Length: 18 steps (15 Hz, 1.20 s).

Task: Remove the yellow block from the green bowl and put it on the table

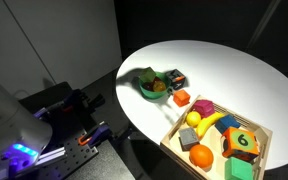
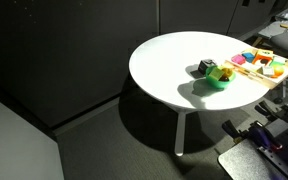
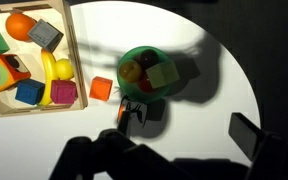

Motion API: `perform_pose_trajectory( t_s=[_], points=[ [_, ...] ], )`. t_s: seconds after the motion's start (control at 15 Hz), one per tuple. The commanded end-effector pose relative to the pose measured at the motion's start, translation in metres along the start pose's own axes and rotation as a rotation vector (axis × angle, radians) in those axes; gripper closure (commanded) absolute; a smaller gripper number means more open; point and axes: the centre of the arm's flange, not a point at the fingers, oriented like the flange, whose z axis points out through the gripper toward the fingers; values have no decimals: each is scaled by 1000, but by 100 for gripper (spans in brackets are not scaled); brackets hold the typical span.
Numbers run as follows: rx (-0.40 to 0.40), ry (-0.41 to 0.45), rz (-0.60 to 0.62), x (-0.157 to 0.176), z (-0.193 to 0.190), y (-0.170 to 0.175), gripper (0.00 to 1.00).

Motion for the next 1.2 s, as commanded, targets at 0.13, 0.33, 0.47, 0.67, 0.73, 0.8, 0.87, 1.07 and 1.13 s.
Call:
perform_pose_trajectory(
  t_s=[0.13, 0.33, 0.47, 0.67, 0.73, 0.8, 0.87, 1.07, 1.13],
  points=[
    [-25, -44, 41, 36, 27, 7, 0],
    [-27, -7, 59, 44, 47, 11, 0],
    [-27, 17, 68, 48, 58, 15, 0],
    [-30, 31, 76, 53, 75, 21, 0],
    [-29, 22, 79, 54, 78, 23, 0],
    [-28, 9, 78, 53, 78, 24, 0],
    [-17, 1, 74, 49, 72, 25, 0],
    [-18, -1, 62, 54, 82, 22, 0],
    [-18, -2, 62, 54, 82, 22, 0]
  ],
)
